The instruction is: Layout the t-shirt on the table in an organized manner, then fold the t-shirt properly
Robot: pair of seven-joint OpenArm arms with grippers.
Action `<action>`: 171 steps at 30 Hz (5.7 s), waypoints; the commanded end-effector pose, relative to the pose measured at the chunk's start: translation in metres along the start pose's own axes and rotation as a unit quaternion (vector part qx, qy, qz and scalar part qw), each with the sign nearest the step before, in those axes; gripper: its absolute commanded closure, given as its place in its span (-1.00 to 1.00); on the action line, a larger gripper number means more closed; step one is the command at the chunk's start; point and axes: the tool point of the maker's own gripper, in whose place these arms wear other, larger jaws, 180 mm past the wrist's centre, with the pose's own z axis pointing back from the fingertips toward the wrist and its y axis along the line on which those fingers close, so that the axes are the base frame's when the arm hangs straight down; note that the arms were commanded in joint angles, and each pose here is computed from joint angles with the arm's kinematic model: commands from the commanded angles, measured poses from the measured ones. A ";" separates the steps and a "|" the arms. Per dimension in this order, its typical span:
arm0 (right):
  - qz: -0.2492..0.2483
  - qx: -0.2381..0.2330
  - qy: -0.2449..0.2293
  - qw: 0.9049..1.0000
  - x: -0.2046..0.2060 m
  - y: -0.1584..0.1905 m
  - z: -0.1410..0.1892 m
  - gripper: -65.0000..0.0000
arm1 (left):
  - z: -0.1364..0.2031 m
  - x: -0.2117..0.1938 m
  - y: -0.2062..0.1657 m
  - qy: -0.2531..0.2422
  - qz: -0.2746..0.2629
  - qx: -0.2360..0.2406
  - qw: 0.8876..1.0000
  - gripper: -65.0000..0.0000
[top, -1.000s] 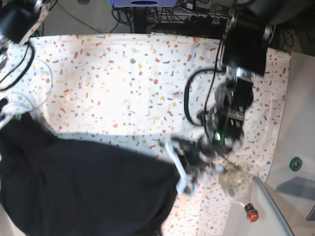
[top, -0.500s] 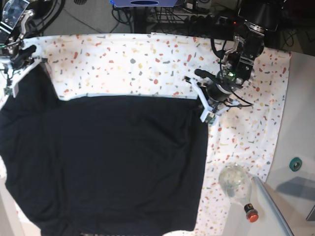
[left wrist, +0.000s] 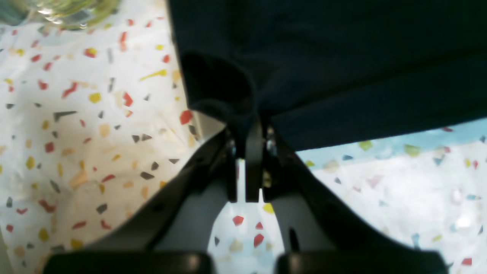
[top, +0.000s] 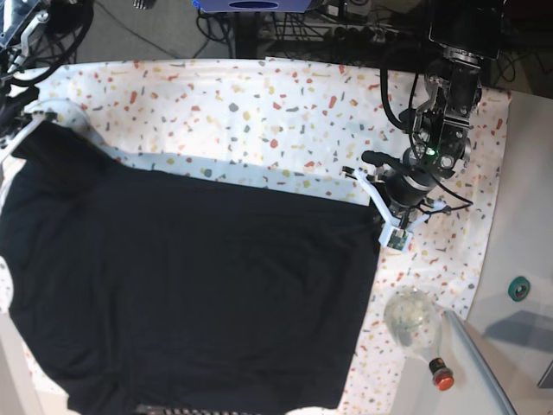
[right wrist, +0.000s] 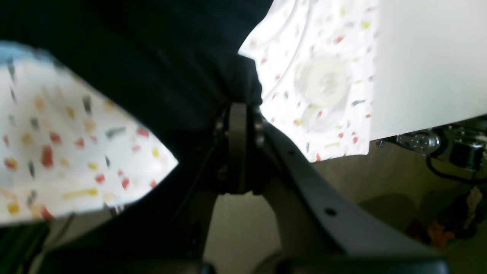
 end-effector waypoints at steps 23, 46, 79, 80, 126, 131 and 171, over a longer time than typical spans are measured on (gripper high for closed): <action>-0.006 0.049 0.063 0.997 -0.050 0.020 -0.034 0.85 | 0.006 -0.050 0.000 0.052 0.004 0.004 0.999 1.00; -0.080 0.015 -0.061 0.995 -0.020 -0.013 -0.011 0.33 | 0.083 -0.125 0.062 -0.010 0.342 -0.030 0.939 -0.62; -0.311 0.196 0.016 0.930 -0.019 -0.001 -0.118 0.32 | 0.081 -0.129 0.053 -0.035 0.340 -0.059 0.938 -0.62; -0.313 0.199 0.020 0.928 -0.020 0.002 -0.119 0.32 | 0.081 -0.129 0.053 -0.035 0.340 -0.059 0.938 -0.62; -0.285 0.240 0.018 0.928 -0.020 0.020 -0.120 1.00 | 0.080 -0.129 0.048 -0.033 0.339 -0.064 0.938 -0.62; -0.279 0.236 0.017 0.931 -0.019 0.017 -0.118 1.00 | 0.076 -0.125 0.040 -0.034 0.339 -0.073 0.937 -0.62; -0.180 0.139 0.027 0.973 -0.028 -0.018 -0.052 1.00 | 0.056 -0.064 0.014 -0.074 0.313 -0.028 0.947 1.00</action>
